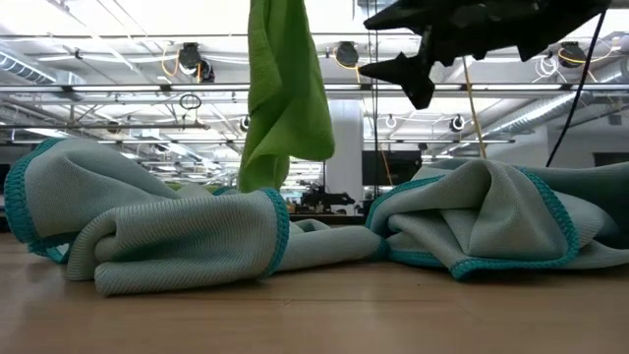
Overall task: Fold microfiber towels
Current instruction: Fold the green microfiber cloth
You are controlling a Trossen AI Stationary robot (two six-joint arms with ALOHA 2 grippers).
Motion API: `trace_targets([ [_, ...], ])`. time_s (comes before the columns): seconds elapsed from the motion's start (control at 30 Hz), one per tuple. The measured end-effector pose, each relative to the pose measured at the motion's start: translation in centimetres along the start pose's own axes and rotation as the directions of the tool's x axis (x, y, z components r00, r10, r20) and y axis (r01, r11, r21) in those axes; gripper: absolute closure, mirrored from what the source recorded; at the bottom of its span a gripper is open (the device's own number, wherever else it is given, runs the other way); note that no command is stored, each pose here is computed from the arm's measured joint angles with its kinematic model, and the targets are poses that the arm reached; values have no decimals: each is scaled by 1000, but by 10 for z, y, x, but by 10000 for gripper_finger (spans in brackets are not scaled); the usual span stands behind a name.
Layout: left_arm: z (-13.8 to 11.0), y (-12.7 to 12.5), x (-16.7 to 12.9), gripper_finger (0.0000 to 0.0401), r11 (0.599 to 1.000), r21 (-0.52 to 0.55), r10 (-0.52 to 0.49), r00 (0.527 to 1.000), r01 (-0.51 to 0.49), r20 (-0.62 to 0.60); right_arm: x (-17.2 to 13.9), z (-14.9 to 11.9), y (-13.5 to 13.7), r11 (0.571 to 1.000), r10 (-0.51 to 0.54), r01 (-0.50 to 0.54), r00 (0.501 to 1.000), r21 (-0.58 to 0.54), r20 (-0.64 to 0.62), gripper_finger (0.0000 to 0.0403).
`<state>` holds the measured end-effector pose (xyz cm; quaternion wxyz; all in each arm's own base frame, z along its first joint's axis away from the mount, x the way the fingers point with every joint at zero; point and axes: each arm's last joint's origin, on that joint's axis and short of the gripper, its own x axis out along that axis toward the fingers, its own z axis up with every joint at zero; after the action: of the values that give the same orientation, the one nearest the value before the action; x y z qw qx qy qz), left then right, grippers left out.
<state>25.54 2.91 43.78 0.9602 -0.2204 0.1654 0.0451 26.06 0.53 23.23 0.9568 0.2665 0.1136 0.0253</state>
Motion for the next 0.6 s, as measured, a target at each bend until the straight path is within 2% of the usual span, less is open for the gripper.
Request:
trace_targets([
  [0.17,0,0,0,394,1000,-1,8,1000,-8,4,0,-1,-2,999,-31,31,1000,-26,-2,93],
  [0.37,0,1,0,397,1000,-3,22,1000,-22,9,4,-5,2,988,-31,32,999,-151,10,90],
  [0.43,1,1,0,395,999,-9,40,999,-40,17,7,-4,4,988,-24,32,998,-154,53,90],
  [0.6,1,2,0,388,998,-10,57,998,-57,25,16,-13,1,983,-93,100,994,-157,53,90],
])
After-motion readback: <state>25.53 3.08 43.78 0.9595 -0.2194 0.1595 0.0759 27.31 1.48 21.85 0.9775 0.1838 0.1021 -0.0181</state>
